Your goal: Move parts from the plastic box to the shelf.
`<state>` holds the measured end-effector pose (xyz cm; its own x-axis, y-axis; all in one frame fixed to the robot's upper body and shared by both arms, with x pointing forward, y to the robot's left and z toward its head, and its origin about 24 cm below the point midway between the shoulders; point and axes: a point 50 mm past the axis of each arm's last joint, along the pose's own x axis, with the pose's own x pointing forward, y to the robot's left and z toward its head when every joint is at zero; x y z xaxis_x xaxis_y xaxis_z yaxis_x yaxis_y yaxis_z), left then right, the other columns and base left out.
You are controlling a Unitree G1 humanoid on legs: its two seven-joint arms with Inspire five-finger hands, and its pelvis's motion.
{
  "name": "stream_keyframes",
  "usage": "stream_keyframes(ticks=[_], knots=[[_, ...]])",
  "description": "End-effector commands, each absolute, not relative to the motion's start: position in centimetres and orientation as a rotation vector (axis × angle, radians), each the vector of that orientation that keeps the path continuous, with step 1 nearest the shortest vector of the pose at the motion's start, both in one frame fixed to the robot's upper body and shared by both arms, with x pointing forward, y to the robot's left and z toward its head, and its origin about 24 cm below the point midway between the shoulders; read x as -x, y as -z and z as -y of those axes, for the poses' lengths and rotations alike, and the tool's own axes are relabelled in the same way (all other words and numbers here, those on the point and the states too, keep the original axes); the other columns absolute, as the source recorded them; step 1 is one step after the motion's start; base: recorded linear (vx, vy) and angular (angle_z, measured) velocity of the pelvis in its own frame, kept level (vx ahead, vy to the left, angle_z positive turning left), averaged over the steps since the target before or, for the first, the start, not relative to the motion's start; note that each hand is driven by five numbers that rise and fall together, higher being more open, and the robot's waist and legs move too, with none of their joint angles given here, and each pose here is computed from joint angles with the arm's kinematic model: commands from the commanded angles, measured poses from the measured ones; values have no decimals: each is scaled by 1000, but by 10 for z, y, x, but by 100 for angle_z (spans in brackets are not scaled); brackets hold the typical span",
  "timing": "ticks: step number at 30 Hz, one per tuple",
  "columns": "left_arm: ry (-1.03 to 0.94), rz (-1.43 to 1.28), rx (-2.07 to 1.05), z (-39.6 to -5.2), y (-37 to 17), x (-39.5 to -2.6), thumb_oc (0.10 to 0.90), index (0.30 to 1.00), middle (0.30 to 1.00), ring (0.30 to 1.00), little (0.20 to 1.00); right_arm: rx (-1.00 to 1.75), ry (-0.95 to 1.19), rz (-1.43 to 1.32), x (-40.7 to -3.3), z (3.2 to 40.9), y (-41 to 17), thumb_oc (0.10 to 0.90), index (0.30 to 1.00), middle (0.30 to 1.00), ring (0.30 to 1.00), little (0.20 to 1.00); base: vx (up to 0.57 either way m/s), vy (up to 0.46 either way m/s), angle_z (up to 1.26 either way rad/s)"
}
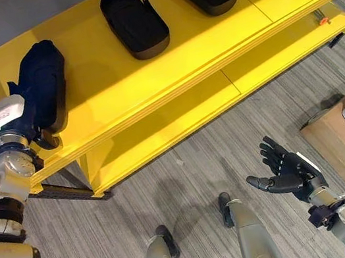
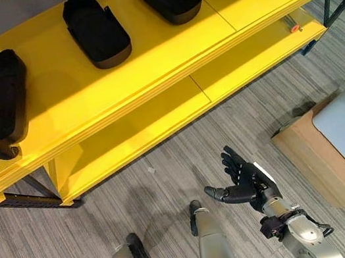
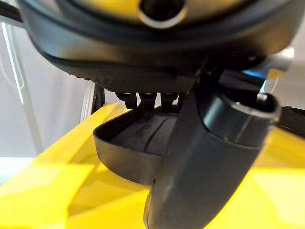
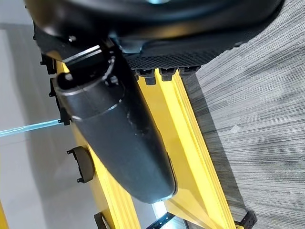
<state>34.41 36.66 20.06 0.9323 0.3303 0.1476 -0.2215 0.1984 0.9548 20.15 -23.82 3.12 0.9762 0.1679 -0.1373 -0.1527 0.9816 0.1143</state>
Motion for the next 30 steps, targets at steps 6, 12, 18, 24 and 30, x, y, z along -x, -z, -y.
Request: stream_keyframes(ticks=[6,12,18,24,30], knots=[[-500,50,-1068,-360,-233,-353,900,1000,1000,1000,1000,-114,-212,-1,-203,238,-63,900,1000,1000,1000,1000,0,0,0],[-510,70,-1049,-356,-240,-357,900,1000,1000,1000,1000,-115,-211,-12,-202,238,-61,900,1000,1000,1000,1000,0,0,0],[-510,110,-946,-351,-249,-361,900,1000,1000,1000,1000,-119,-212,-13,-202,239,-61,900,1000,1000,1000,1000,1,-4,-1],[-494,186,-859,-342,-265,-365,900,1000,1000,1000,1000,-119,-208,-28,-202,240,-58,900,1000,1000,1000,1000,3,-1,-1],[-479,210,-848,-335,-271,-369,900,1000,1000,1000,1000,-120,-214,-35,-202,240,-57,900,1000,1000,1000,1000,0,0,0]])
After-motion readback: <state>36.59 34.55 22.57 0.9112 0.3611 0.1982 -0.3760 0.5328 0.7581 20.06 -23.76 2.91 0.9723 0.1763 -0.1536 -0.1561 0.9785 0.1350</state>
